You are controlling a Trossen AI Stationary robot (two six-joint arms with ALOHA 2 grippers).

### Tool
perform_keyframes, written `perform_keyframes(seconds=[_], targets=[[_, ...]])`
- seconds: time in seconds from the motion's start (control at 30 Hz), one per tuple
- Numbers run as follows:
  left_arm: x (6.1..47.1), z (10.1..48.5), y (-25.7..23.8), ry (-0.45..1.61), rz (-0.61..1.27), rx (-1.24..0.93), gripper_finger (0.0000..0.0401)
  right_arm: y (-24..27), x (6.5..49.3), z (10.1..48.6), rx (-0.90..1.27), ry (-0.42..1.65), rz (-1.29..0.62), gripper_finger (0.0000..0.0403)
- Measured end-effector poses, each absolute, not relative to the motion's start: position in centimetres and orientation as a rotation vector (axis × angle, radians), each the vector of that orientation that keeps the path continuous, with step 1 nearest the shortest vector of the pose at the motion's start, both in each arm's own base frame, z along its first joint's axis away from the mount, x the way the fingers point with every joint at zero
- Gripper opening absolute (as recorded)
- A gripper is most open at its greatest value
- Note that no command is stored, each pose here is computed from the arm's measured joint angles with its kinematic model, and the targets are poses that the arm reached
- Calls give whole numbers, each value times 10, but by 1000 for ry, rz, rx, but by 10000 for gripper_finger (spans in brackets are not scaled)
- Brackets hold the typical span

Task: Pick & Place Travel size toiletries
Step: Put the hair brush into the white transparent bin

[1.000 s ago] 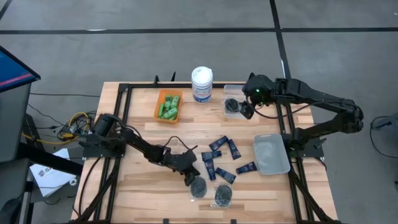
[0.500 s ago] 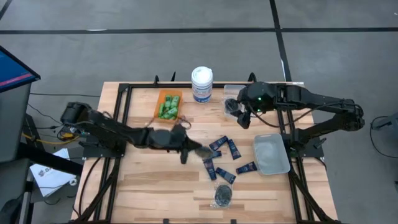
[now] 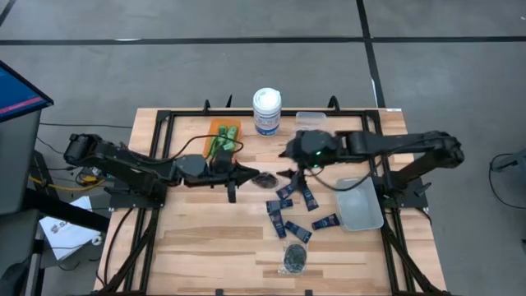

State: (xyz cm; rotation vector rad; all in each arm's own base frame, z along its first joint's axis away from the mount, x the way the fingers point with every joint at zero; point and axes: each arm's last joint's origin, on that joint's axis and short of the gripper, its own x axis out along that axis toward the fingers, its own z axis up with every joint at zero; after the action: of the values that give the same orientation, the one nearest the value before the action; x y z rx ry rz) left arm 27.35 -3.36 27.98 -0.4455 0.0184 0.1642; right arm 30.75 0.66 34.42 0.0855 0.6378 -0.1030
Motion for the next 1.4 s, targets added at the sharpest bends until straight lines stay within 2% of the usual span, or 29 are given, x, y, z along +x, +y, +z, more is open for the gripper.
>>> perform_keyframes(seconds=[0.17, 0.63, 0.7, 0.8, 1.0, 1.03, 1.17, 1.4], targets=[[274, 278, -33, 29, 171, -434, 0, 15, 329, 326, 95, 655, -12, 274], [274, 280, -33, 24, 172, -415, 0, 19, 362, 297, 120, 651, 58, 266], [273, 279, -33, 30, 176, -408, 0, 21, 365, 293, 117, 651, 65, 247], [273, 280, -33, 25, 176, -407, 0, 23, 365, 292, 100, 659, 75, 194], [273, 279, -33, 32, 185, -388, 2, 21, 363, 293, 90, 665, 74, 30], [273, 279, -33, 30, 194, -376, 4, 20, 363, 294, 89, 663, 72, 20], [272, 279, -31, 23, 242, -357, 19, 12, 357, 300, 105, 666, 46, 30], [271, 280, -30, 24, 278, -347, 77, -27, 321, 324, 96, 712, -138, 17]])
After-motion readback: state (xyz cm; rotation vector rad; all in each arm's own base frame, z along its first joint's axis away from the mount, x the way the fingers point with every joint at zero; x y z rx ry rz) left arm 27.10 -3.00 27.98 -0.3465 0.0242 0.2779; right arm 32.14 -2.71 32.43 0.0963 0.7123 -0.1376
